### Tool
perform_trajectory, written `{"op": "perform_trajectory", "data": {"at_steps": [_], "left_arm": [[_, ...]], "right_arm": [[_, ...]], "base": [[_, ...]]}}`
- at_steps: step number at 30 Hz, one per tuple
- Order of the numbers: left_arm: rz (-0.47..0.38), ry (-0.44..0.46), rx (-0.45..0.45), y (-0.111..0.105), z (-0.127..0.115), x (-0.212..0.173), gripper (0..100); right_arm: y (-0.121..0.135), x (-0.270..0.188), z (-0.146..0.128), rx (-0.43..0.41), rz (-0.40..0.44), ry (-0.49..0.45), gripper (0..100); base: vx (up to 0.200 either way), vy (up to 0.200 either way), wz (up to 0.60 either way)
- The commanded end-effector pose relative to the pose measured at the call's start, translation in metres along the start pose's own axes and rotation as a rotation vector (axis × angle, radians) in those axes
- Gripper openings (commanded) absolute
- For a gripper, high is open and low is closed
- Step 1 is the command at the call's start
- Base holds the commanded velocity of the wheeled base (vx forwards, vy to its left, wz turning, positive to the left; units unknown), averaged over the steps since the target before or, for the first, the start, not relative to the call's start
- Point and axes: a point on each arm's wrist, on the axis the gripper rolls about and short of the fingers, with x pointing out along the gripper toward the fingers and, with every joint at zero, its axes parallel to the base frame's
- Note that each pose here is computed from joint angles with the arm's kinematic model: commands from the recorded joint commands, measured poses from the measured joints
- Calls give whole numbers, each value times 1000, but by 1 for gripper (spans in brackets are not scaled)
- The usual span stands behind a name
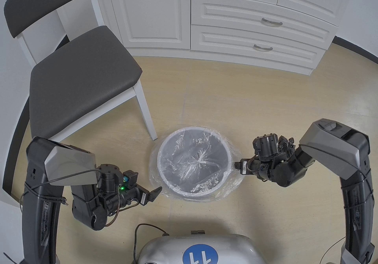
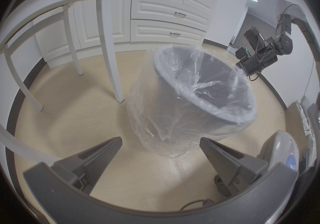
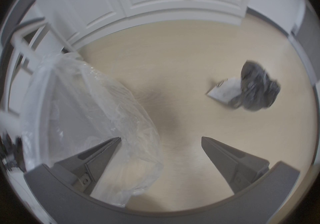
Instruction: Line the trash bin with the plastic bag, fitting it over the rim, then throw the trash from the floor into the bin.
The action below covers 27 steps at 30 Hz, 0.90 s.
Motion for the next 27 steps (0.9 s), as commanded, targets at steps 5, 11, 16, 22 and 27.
{"op": "perform_trajectory", "data": {"at_steps": [5,11,16,22,27], "left_arm": [[-19,-6,-15,1,20,-78,100],[27,-54,-24,3,40,-135,100],[65,-49,-40,1,39,-172,100],[122,-118,-65,6,51,-189,100],[124,-163,-58,5,58,-195,100]], "right_arm": [[-22,-123,45,-241,-45,-286,100],[-48,-185,64,-309,-99,-408,100],[-83,-173,59,-287,-200,-340,100],[-109,-130,60,-261,-240,-288,100],[-116,-90,54,-258,-219,-247,100]], "base": [[0,0,0],[0,0,0],[0,0,0],[0,0,0],[0,0,0]]}}
